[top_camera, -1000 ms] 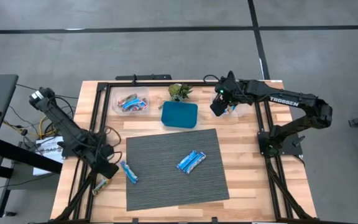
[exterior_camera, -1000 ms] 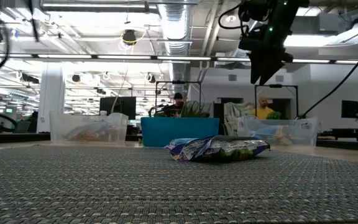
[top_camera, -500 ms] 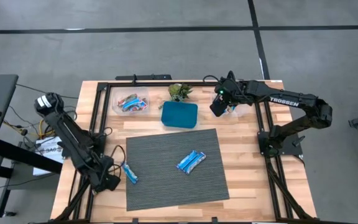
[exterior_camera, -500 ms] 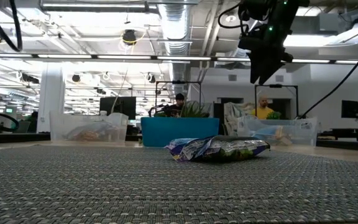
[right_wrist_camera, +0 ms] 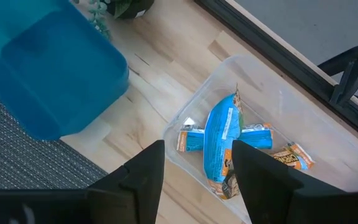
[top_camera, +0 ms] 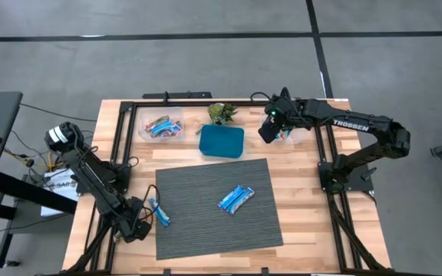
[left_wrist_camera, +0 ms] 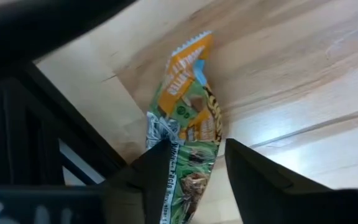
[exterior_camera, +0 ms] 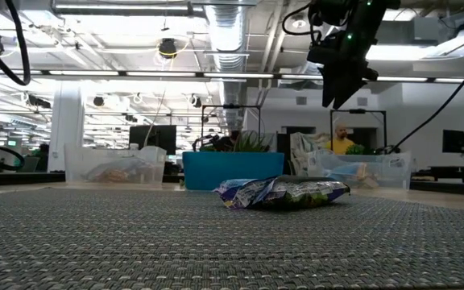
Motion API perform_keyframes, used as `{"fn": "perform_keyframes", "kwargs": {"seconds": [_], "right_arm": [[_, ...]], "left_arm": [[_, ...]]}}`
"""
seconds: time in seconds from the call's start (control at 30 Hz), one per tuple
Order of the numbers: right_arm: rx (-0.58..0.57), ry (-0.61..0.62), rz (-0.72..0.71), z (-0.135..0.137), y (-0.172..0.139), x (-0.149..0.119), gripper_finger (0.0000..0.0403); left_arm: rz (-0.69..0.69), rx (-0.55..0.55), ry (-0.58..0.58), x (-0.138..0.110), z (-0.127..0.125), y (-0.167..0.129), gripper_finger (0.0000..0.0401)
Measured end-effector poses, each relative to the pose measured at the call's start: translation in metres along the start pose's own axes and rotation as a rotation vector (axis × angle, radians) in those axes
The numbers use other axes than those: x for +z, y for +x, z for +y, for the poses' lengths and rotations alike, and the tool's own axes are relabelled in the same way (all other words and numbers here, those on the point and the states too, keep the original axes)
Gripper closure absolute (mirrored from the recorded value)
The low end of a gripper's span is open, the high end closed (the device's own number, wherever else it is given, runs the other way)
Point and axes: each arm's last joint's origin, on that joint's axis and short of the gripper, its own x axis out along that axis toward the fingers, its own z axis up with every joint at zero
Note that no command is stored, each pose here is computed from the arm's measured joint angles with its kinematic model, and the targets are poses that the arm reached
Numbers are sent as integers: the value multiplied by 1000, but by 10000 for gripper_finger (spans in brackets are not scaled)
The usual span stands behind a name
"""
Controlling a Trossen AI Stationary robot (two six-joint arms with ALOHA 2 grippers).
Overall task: Pick and place Granola Bars by type
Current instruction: Put the yellow granola bar into the right transparent bin
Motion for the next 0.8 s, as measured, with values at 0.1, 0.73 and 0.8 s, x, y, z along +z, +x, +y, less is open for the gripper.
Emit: {"fn": "perform_keyframes", "kwargs": {"seconds": [0.1,0.73,0.8], "right_arm": [[0,-1,0,0,0,0,227],[304,-16,37,15,-3,2,239],[407,-28,45,21,-5,2,239]], "left_arm": [[4,7,-10,0,1,0,295],[-286,-501,-4,-19,-33,-79,397],[-403,-646,-20,-16,-31,-101,398]]}}
